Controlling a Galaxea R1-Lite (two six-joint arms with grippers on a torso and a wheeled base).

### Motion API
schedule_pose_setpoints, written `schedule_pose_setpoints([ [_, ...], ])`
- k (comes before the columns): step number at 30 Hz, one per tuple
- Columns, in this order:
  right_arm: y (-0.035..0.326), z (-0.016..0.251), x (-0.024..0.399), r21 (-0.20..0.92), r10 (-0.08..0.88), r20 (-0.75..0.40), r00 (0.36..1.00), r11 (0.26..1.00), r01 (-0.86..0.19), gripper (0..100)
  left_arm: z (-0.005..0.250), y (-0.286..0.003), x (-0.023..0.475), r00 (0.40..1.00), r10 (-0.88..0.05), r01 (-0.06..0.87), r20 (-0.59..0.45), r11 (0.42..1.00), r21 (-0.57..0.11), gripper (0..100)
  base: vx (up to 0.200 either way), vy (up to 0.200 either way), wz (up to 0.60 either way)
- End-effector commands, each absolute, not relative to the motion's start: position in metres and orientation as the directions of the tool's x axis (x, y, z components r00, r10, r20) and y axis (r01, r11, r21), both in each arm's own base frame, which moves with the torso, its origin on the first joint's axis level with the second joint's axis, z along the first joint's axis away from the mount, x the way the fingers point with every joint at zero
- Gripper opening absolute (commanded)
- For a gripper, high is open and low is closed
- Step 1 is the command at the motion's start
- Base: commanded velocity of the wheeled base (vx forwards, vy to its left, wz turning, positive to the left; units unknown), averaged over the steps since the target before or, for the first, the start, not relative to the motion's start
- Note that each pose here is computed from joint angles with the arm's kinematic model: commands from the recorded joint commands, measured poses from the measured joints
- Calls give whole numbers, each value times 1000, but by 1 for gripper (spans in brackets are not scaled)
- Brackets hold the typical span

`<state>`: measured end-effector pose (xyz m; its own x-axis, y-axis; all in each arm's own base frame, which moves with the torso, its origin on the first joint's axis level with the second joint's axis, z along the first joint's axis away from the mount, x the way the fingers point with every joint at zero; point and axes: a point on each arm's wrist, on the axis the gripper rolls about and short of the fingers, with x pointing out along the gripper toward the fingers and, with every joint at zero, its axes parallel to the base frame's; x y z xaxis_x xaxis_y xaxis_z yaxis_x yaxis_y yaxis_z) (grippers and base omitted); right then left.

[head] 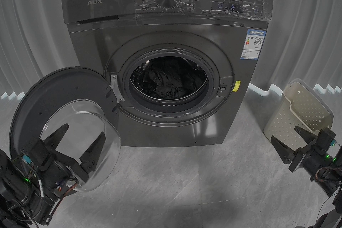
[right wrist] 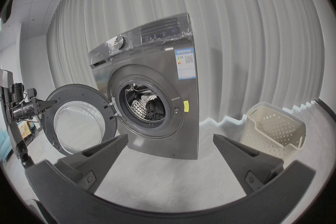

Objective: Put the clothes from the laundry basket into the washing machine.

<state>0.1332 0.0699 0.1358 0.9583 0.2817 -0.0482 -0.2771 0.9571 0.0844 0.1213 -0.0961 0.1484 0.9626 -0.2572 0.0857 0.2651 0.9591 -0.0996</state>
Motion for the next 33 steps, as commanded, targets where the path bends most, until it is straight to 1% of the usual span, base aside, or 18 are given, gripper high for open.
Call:
schedule_pose_setpoints([
  [1, 52, 146, 120, 66, 223, 27, 974, 972, -225, 100, 157, -79, 111, 968, -211, 227, 138, 967, -118, 100, -200, 0, 0],
  [3, 47, 148, 119, 62, 195, 39, 980, 978, -197, 100, 162, -73, 106, 964, -205, 226, 167, 966, -124, 100, -200, 0, 0],
  [4, 40, 154, 113, 55, 177, 84, 981, 982, -182, 100, 169, -65, 97, 958, -196, 227, 212, 965, -135, 100, -200, 0, 0],
  [5, 35, 158, 106, 32, 177, 119, 977, 983, -182, 100, 169, -61, 93, 959, -187, 218, 212, 966, -136, 100, 0, 0, 0],
  [7, 32, 159, 98, 7, 185, 125, 975, 982, -187, 100, 166, -57, 91, 969, -172, 195, 176, 973, -120, 100, 0, 0, 0],
  [8, 29, 155, 93, -11, 183, 88, 979, 983, -183, 100, 161, -50, 85, 977, -168, 182, 134, 978, -101, 100, 0, 0, 0],
  [11, 22, 142, 82, -27, 162, -30, 986, 986, -163, 100, 153, -37, 68, 984, -165, 170, 74, 983, -67, 100, 0, 0, 0],
  [12, 22, 142, 82, -27, 162, -30, 986, 986, -163, 100, 153, -37, 68, 984, -165, 170, 74, 983, -67, 100, 0, 0, 0],
  [13, 18, 136, 66, -31, 172, -58, 983, 984, -174, 100, 147, -29, 61, 990, -136, 138, 41, 989, -59, 100, 0, 0, 0],
  [14, 16, 134, 59, -33, 175, -62, 983, 984, -177, 100, 145, -26, 58, 992, -122, 124, 32, 990, -63, 100, 0, 0, 0],
  [17, 10, 128, 43, -37, 164, -58, 985, 985, -167, 100, 143, -17, 45, 992, -106, 112, 65, 988, -107, 100, 0, 0, 0],
  [19, 5, 127, 30, -31, 130, -2, 992, 991, -130, 100, 140, -9, 33, 991, -97, 108, 90, 986, -128, 100, 0, 0, 0],
  [21, 2, 127, 22, -23, 92, 43, 995, 996, -91, 100, 134, -4, 26, 993, -87, 97, 82, 988, -123, 100, 0, 0, 0],
  [23, 1, 125, 18, -21, 67, 55, 996, 998, -66, 100, 129, 0, 18, 992, -88, 99, 93, 988, -115, 100, 0, 0, 0],
  [25, -1, 121, 12, -22, 46, 59, 997, 999, -44, 100, 125, 3, 10, 990, -93, 105, 110, 989, -109, 100, 0, 0, 0],
  [29, -3, 108, 0, -37, 28, 33, 999, 999, -26, 100, 116, 5, -6, 975, -140, 158, 171, 983, -98, 100, 0, 0, 0],
  [31, -4, 100, -7, -39, 29, 37, 999, 999, -28, 100, 107, 4, -14, 976, -144, 160, 166, 983, -86, 100, 0, 0, 0],
  [33, -4, 90, -14, -42, 28, 26, 999, 999, -26, 100, 98, 4, -17, 983, -138, 148, 125, 986, -78, 100, 0, 0, 0],
])
